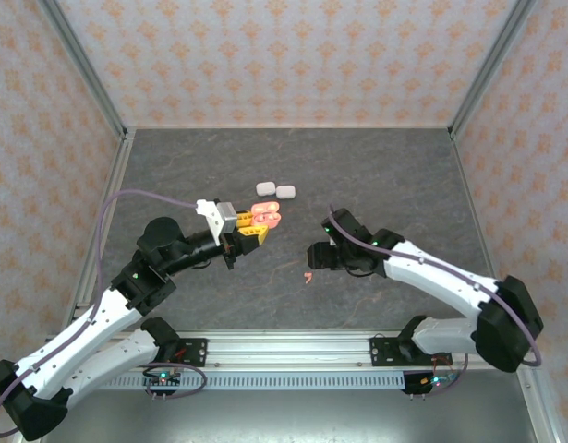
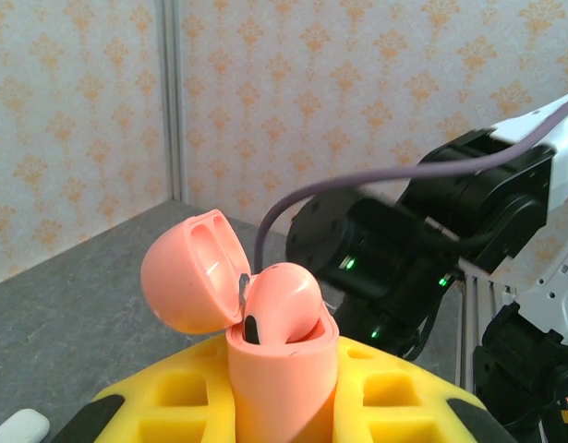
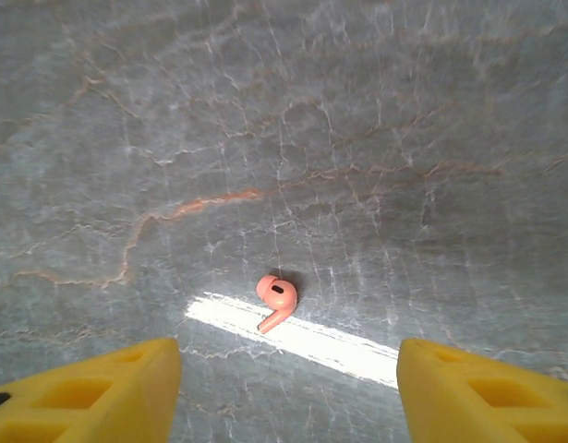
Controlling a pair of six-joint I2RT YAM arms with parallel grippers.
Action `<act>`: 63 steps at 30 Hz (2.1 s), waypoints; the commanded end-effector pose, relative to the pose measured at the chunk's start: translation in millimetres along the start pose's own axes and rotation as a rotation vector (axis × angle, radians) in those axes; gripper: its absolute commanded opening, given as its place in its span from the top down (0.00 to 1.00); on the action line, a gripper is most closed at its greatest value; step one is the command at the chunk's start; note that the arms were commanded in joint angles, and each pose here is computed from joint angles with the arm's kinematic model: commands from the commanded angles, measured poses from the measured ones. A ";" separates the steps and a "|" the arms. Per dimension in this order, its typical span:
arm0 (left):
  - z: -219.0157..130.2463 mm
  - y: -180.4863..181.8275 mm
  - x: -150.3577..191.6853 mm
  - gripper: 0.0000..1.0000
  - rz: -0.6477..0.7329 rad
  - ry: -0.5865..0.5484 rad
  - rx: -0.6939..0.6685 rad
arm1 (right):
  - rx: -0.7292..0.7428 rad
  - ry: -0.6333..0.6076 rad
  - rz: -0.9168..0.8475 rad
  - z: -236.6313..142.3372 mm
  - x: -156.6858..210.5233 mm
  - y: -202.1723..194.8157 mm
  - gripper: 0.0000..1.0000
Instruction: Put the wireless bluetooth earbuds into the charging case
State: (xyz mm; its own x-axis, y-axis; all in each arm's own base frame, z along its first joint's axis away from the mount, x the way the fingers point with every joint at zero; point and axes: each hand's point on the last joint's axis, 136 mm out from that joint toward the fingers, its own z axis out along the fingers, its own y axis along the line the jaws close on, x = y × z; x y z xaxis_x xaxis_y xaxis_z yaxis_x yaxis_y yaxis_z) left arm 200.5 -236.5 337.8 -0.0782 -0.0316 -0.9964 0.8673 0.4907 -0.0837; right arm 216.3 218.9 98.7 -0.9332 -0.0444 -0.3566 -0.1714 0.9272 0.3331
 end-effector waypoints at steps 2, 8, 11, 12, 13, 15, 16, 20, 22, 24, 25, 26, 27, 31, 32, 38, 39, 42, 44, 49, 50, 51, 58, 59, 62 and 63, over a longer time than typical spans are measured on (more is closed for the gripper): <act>-2.8 0.4 -0.1 1.00 -0.004 -0.015 -0.014 | -0.023 0.043 0.046 24.0 7.3 8.9 0.39; -2.7 2.0 2.4 1.00 -0.009 -0.007 -0.022 | 0.062 0.096 -0.011 47.0 18.4 6.4 0.42; -2.7 2.5 3.7 1.00 -0.011 -0.004 -0.025 | 0.084 0.122 -0.028 57.2 24.1 5.8 0.43; -2.7 2.7 3.8 1.00 -0.011 -0.004 -0.026 | 0.091 0.130 -0.033 60.8 25.6 5.5 0.43; -2.7 2.7 4.1 1.00 -0.012 -0.002 -0.026 | 0.092 0.137 -0.039 63.5 27.3 6.5 0.43; -2.7 2.7 4.4 1.00 -0.013 -0.001 -0.027 | 0.094 0.146 -0.052 67.7 29.3 8.8 0.45; -2.6 3.1 5.3 1.00 -0.015 0.001 -0.028 | 0.095 0.151 -0.058 69.7 30.5 10.3 0.45; -2.6 3.2 5.6 1.00 -0.015 0.002 -0.029 | 0.095 0.159 -0.077 74.4 30.7 16.2 0.48; -2.6 3.3 5.3 1.00 -0.015 0.001 -0.029 | 0.096 0.162 -0.085 76.6 30.0 18.2 0.49; -2.6 3.6 5.7 1.00 -0.016 0.003 -0.031 | 0.096 0.166 -0.094 78.6 29.5 19.8 0.51; -2.6 3.9 6.0 1.00 -0.015 0.003 -0.032 | 0.094 0.166 -0.099 78.9 28.7 21.0 0.52; -2.6 4.0 6.4 1.00 -0.015 0.005 -0.033 | 0.092 0.168 -0.104 79.4 28.4 22.2 0.53; -2.6 3.9 6.1 1.00 -0.015 0.004 -0.033 | 0.089 0.168 -0.108 79.8 27.5 23.7 0.54; -2.8 4.0 7.4 1.00 -0.016 0.007 -0.033 | 0.076 0.166 -0.129 79.3 25.0 30.5 0.56; -2.8 3.9 7.1 1.00 -0.016 0.007 -0.033 | 0.075 0.165 -0.132 79.5 24.1 31.8 0.57; -2.9 4.1 7.0 1.00 -0.016 0.006 -0.034 | 0.072 0.169 -0.149 80.4 24.4 36.0 0.59; -2.9 4.4 6.7 1.00 -0.016 0.005 -0.036 | 0.072 0.168 -0.151 80.4 24.3 36.6 0.59; -2.9 4.4 6.7 1.00 -0.015 0.005 -0.036 | 0.076 0.173 -0.152 81.5 25.1 35.8 0.59; -2.8 4.0 7.3 1.00 -0.017 0.007 -0.034 | 0.082 0.179 -0.153 82.5 26.6 34.7 0.59; -3.4 4.3 6.9 1.00 -0.016 0.005 -0.037 | 0.109 0.182 -0.159 83.8 26.7 30.3 0.59; -3.2 4.6 7.5 1.00 -0.017 0.007 -0.038 | 0.113 0.184 -0.161 84.2 26.7 29.6 0.60; -3.2 4.9 7.6 1.00 -0.016 0.007 -0.039 | 0.117 0.186 -0.163 85.0 26.6 29.2 0.60; -3.5 5.2 7.6 1.00 -0.016 0.009 -0.042 | 0.126 0.215 -0.167 92.0 31.2 28.1 0.68; -3.5 5.6 8.1 1.00 -0.016 0.010 -0.044 | 0.128 0.219 -0.167 92.5 32.4 27.5 0.69; -3.6 5.6 8.4 1.00 -0.017 0.010 -0.044 | 0.132 0.219 -0.168 91.2 32.7 26.4 0.72; -3.8 5.7 7.8 1.00 -0.016 0.009 -0.045 | 0.135 0.220 -0.169 90.7 33.1 25.5 0.74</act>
State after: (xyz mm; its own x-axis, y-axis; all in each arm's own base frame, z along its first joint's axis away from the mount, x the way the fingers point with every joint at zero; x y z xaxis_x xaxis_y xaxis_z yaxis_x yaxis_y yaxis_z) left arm 204.6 -233.7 330.2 -0.0908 -0.0247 -0.9956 0.8511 0.5171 -0.0904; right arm 211.2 274.0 19.6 -0.9459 -0.2517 -0.2048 -0.2891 0.9404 0.1793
